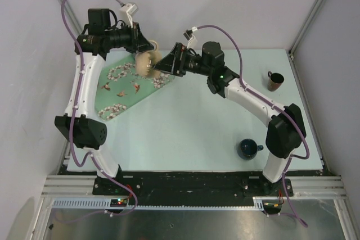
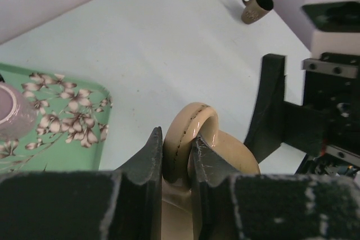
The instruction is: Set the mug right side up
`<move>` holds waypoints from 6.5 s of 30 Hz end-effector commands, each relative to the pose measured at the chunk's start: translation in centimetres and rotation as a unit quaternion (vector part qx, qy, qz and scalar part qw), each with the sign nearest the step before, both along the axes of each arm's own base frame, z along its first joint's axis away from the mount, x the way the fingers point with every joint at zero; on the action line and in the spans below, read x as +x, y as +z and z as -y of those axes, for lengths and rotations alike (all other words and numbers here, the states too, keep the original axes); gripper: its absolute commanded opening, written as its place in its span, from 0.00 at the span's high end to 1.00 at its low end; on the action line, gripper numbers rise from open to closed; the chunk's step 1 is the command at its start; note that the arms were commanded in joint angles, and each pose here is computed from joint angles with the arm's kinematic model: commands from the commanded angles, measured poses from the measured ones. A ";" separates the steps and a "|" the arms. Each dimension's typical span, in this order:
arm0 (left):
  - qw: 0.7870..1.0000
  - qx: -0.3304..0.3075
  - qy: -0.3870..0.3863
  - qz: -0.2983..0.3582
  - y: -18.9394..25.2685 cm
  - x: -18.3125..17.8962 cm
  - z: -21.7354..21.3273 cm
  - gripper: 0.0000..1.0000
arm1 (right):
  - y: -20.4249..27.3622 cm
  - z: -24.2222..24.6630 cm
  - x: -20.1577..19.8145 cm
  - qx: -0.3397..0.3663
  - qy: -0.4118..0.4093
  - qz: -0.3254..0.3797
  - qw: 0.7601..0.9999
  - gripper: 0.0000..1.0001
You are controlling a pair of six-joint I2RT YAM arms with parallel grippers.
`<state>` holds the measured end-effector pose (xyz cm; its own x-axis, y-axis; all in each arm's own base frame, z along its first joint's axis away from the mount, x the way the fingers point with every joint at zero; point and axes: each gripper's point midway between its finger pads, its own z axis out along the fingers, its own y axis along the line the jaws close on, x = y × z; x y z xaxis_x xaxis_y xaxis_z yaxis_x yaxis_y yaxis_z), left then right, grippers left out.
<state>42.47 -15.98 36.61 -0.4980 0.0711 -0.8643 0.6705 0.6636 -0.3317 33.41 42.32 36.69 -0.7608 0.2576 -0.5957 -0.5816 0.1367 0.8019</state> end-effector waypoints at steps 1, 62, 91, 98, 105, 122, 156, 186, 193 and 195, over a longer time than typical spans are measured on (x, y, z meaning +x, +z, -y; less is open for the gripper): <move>0.996 -0.053 -0.044 0.063 6.4 -2.4 2.0 1.00 | 1.7 0.2 -0.4 0.014 0.005 0.019 1.000 0.04; 0.785 0.564 0.246 -0.075 -17.0 5.8 -32.3 0.05 | -25.7 7.8 2.1 -0.571 -0.030 -0.031 0.820 0.13; 0.820 0.340 0.413 -0.202 -29.0 8.9 -38.5 0.62 | -18.9 7.4 1.9 -0.540 -0.076 0.007 0.838 0.01; 0.830 0.325 0.409 -0.193 -28.0 9.0 -37.9 0.99 | -18.0 7.7 2.0 -0.544 -0.084 0.014 0.835 0.01; 0.890 0.210 0.378 -0.147 -20.7 7.9 -31.8 1.00 | -12.5 6.9 2.2 -0.482 -0.109 0.055 0.868 0.01; 0.995 -0.063 0.081 0.001 3.0 -3.1 -4.6 1.00 | 4.5 4.5 1.5 -0.018 -0.083 0.020 0.996 0.01; 0.986 0.109 0.128 0.004 -3.9 -3.3 -3.2 0.00 | -2.3 17.0 6.8 -0.238 -0.293 -0.010 0.926 1.00; 0.918 0.362 0.163 0.026 -10.8 0.2 -10.9 0.00 | -30.2 54.6 -5.0 -0.490 -0.453 -0.455 0.589 1.00; 0.916 0.385 0.108 0.037 -12.1 0.2 -10.4 0.00 | -30.8 54.9 -5.3 -0.481 -0.454 -0.461 0.592 0.71; 0.914 0.396 0.074 0.047 -12.8 0.3 -10.1 0.00 | -30.1 55.0 -5.4 -0.484 -0.459 -0.453 0.592 0.54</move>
